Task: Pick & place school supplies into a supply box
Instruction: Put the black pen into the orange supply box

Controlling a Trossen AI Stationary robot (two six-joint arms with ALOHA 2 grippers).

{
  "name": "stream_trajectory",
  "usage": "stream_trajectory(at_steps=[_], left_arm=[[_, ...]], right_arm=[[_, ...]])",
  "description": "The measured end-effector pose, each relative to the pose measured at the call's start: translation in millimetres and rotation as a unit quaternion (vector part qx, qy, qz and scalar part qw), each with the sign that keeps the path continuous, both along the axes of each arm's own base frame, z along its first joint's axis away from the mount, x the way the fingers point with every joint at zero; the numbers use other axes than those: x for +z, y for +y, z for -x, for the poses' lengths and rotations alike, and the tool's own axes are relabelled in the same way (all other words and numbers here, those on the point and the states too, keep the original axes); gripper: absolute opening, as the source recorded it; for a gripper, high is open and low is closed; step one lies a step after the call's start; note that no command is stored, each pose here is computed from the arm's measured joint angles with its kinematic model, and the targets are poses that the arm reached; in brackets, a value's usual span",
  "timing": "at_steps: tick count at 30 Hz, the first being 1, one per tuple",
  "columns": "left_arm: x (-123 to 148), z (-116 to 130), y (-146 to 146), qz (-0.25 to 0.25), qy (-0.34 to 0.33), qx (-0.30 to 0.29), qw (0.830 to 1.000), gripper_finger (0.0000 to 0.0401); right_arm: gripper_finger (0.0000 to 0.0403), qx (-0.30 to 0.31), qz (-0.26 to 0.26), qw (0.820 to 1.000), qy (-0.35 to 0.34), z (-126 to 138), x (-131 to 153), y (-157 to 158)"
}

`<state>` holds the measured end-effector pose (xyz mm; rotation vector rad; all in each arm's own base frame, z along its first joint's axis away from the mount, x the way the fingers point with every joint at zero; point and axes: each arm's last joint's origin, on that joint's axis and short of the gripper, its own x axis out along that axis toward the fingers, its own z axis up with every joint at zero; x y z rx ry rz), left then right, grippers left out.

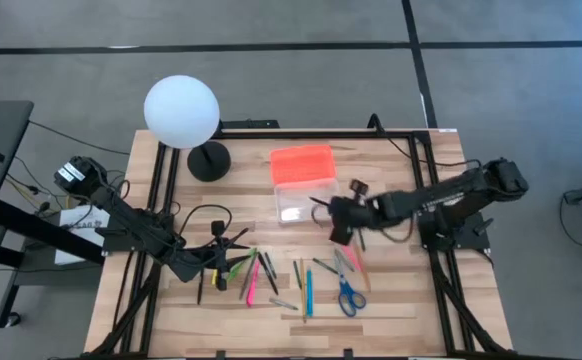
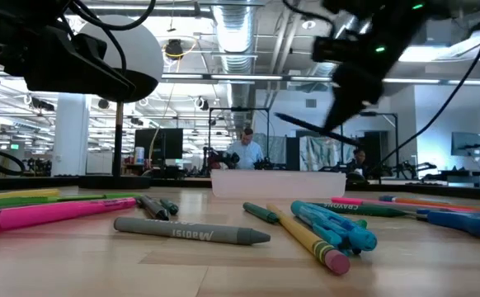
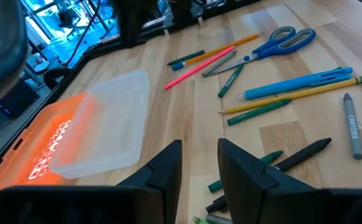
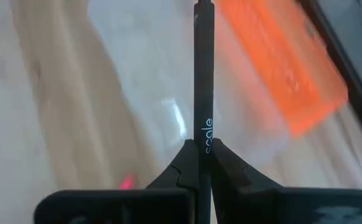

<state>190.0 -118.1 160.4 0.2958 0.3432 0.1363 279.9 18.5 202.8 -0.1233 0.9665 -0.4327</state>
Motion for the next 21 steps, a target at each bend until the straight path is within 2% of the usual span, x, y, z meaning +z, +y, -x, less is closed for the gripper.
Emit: stream_trajectory(at_steps=[4,7,15,21], left_arm=[[0.0,0.0,0.0,0.0,0.0,0.0,1.0,0.0097],[-0.3,0.0,-0.1,0.002,0.001,-0.002,1.0,0.0097],[-2.2,0.8,0.1,0.015,0.008,0.001,1.0,0.0098],[-2.7,1.0,0.4,0.014,0.01,0.002,1.0,0.0098]], right_arm=[[0.0005,0.057,-0.007,0.998,-0.026,-15.1,2.2,-27.9],[0.0006,0.088,-0.012,0.996,-0.014,-20.9,-5.9,-42.8],[0.0014,0.065,-0.024,0.997,0.046,-29.4,-43.5,-67.6],[0.003,0.079,-0.011,0.995,0.059,-41.1,-51.2,-69.0]])
